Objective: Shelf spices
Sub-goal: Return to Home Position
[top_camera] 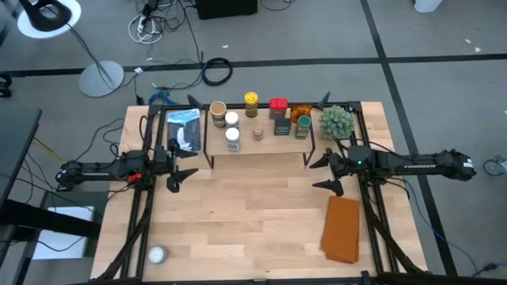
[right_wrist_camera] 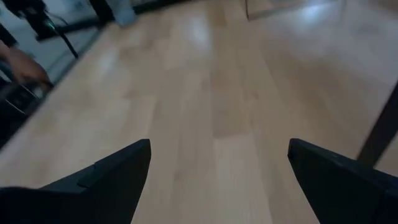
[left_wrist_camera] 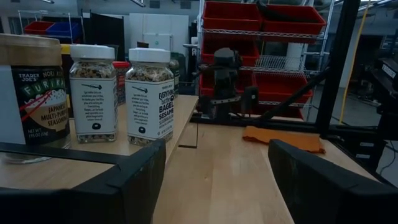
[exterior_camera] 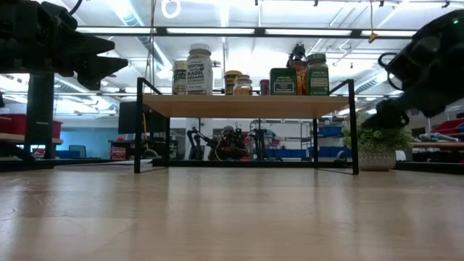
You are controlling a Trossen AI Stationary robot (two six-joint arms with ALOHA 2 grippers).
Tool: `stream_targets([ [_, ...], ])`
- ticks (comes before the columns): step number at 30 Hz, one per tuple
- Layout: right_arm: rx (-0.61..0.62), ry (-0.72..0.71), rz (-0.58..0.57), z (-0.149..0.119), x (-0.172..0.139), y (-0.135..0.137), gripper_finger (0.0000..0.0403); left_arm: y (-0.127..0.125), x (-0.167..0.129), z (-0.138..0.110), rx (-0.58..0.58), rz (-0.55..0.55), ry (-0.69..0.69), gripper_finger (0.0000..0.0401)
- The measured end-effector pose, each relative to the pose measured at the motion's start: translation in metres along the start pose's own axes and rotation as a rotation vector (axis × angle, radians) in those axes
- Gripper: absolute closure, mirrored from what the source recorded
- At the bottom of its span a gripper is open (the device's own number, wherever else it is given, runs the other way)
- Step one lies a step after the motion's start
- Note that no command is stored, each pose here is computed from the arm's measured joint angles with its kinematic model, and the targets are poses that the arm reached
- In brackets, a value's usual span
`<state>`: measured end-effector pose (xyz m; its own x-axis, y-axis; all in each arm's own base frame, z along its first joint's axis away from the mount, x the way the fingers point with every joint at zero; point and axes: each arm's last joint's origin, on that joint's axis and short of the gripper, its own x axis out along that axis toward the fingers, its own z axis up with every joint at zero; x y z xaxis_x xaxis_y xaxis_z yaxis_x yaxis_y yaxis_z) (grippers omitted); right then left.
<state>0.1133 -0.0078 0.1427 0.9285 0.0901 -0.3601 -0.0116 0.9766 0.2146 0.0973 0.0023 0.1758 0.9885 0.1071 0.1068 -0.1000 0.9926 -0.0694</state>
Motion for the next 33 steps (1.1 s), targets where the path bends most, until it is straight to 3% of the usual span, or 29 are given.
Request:
stream_targets([
  [10, 0.029, 0.103, -0.047, -0.0081, 0.0092, -0.0040, 0.0023, 0.0000, 0.0000, 0.0000, 0.000, 0.000, 0.000, 0.0113],
  [33, 0.029, 0.099, -0.048, -0.0076, 0.0097, -0.0041, 0.0023, 0.0000, 0.0000, 0.0000, 0.000, 0.000, 0.000, 0.0113],
])
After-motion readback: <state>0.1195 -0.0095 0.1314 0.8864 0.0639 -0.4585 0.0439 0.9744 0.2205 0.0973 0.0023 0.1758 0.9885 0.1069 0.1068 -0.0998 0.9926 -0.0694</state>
